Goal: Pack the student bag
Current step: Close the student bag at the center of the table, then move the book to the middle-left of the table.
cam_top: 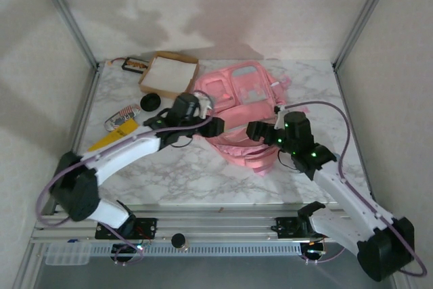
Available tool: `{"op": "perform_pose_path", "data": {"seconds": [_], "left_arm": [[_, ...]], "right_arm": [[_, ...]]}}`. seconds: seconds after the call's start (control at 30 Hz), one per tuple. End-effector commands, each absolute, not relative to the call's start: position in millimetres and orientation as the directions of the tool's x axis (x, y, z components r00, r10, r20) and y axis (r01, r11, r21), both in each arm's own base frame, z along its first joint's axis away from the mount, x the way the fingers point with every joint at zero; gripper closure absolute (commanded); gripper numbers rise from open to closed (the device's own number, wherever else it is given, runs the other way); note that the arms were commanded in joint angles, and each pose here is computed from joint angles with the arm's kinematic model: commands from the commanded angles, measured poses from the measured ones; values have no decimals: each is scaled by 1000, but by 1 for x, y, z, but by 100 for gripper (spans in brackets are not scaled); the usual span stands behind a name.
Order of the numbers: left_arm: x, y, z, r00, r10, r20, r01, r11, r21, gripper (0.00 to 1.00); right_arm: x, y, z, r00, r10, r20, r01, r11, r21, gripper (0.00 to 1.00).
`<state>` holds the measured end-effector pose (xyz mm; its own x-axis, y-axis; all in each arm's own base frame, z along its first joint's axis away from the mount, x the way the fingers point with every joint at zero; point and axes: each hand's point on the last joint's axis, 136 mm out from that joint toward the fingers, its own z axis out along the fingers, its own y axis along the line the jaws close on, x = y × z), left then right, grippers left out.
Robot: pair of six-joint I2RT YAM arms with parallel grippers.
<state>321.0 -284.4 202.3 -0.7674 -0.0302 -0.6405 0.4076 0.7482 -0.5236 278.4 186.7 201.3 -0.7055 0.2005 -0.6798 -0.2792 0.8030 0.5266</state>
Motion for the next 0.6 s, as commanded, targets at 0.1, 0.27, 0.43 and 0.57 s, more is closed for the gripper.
{"op": "perform_pose_path", "data": {"seconds": [0.1, 0.27, 0.43, 0.57], "left_arm": [[351, -163, 233, -637, -368, -677, 94, 835, -542, 34], [374, -38, 210, -525, -564, -637, -285, 822, -493, 29], [373, 52, 179, -339, -754, -563, -545, 645, -536, 28], [332, 127, 158, -131, -831, -540, -740, 444, -505, 27]], "right_arm": [[274, 242, 184, -738, 46, -673, -417, 753, 509, 11], [268, 286, 175, -748, -4, -663, -469, 711, 525, 9], [260, 324, 153, -776, -56, -629, -498, 667, 555, 6], [259, 350, 140, -783, -94, -614, -524, 632, 571, 5]]}}
